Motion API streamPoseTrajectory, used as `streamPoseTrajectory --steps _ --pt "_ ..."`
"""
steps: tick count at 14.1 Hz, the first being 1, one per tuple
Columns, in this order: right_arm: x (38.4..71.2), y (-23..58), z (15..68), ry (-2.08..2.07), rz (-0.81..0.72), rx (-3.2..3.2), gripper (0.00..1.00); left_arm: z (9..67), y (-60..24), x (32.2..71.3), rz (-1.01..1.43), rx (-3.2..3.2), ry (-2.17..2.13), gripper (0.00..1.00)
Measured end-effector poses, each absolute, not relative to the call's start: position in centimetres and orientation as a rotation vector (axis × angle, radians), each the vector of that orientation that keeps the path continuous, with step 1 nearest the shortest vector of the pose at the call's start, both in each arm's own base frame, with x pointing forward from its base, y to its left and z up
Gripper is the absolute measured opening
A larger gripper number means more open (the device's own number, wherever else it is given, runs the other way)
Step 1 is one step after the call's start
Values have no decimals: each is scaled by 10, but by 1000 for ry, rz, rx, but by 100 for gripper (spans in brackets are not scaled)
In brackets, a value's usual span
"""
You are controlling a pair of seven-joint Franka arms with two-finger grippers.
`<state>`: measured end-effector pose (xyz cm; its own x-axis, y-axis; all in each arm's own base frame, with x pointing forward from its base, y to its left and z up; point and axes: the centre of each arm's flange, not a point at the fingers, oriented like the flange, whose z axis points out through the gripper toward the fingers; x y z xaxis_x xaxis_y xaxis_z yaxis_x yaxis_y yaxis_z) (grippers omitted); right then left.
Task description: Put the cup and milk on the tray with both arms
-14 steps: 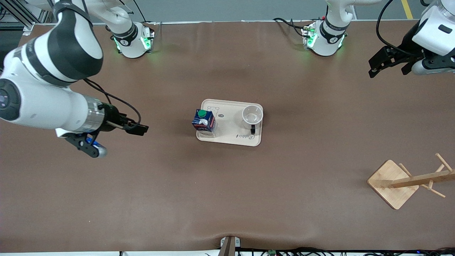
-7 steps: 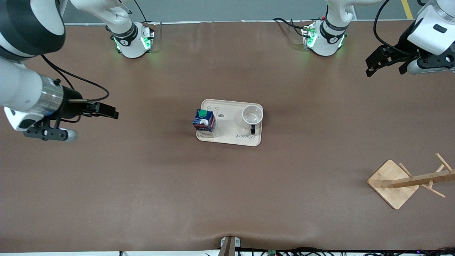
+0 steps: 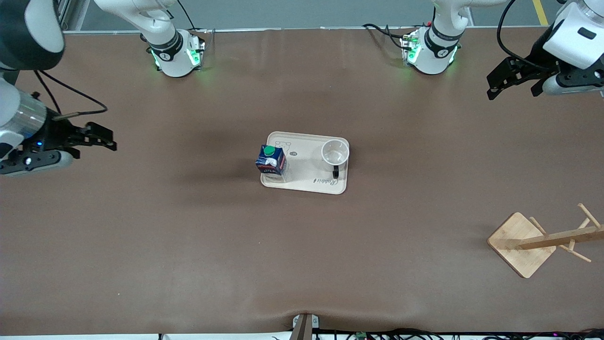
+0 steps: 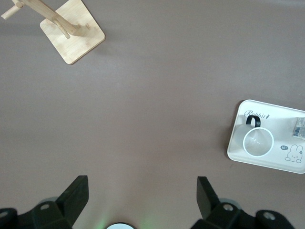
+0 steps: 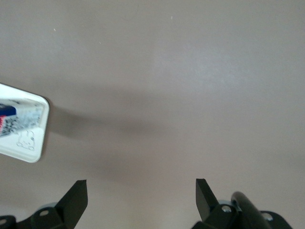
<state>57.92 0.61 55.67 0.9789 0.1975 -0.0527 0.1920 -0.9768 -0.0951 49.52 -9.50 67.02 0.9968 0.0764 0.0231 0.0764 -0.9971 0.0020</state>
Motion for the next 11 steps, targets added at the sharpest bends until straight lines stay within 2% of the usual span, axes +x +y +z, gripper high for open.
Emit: streamPoseTrajectory --steps 5,11 --pt "581 -1 598 -301 -35 -3046 100 669 -95 495 27 3139 120 100" --pt "577 -14 586 -219 37 -3030 100 668 -96 495 24 3140 118 100"
